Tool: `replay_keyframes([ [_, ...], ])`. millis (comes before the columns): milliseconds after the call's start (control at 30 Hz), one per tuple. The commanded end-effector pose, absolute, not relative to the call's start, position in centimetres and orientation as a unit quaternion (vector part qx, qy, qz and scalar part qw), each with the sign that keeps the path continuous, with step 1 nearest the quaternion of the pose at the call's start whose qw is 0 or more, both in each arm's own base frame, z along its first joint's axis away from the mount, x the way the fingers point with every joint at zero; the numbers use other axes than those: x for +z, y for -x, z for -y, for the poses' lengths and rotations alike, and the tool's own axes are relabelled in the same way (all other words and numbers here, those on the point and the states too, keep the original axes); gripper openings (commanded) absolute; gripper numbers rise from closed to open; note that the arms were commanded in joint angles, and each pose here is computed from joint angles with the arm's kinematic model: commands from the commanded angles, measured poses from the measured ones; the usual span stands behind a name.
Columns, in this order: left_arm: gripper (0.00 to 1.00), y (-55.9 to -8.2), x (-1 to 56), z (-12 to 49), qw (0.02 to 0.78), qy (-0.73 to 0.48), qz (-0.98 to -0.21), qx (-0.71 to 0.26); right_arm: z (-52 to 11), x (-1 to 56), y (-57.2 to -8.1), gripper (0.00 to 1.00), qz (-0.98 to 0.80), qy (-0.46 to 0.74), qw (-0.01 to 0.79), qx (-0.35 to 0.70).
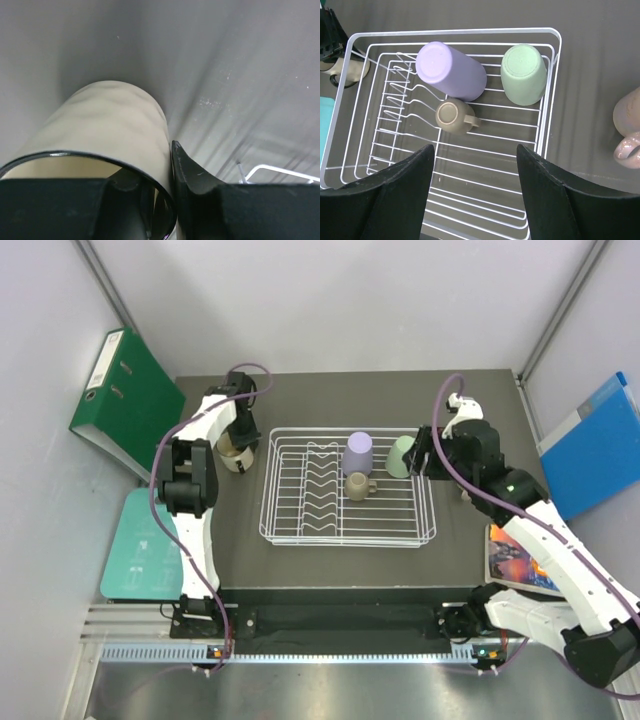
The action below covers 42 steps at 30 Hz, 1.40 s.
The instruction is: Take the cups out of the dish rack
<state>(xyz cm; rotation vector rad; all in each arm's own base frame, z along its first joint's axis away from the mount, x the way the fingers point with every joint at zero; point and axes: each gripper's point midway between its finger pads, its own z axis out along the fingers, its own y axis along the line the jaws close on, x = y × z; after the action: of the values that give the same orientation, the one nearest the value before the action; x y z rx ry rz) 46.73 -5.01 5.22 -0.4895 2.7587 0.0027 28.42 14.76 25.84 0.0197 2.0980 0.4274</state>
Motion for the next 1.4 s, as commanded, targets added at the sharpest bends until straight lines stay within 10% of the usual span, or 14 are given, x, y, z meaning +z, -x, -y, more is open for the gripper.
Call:
replay_keyframes([
  [0, 0.38, -47.8, 8.1, 4.3, 0.208, 0.183, -0.961, 0.003, -14.9, 26.1, -29.1, 0.66, -0.853, -0.008, 0.493, 0.172],
  [700, 0.88, -43.3, 22.3, 5.9, 0.407, 0.242, -0.881, -0.021, -18.7, 22.8, -29.2, 0.65, -0.869, 0.078, 0.454, 0.183],
  [1367, 0.81, -31.2, 25.7, 17.3, 0.462, 0.122, -0.860, -0.178, -24.1, 13.5, -32.2, 0.58, -0.904, 0.154, 0.369, 0.151],
])
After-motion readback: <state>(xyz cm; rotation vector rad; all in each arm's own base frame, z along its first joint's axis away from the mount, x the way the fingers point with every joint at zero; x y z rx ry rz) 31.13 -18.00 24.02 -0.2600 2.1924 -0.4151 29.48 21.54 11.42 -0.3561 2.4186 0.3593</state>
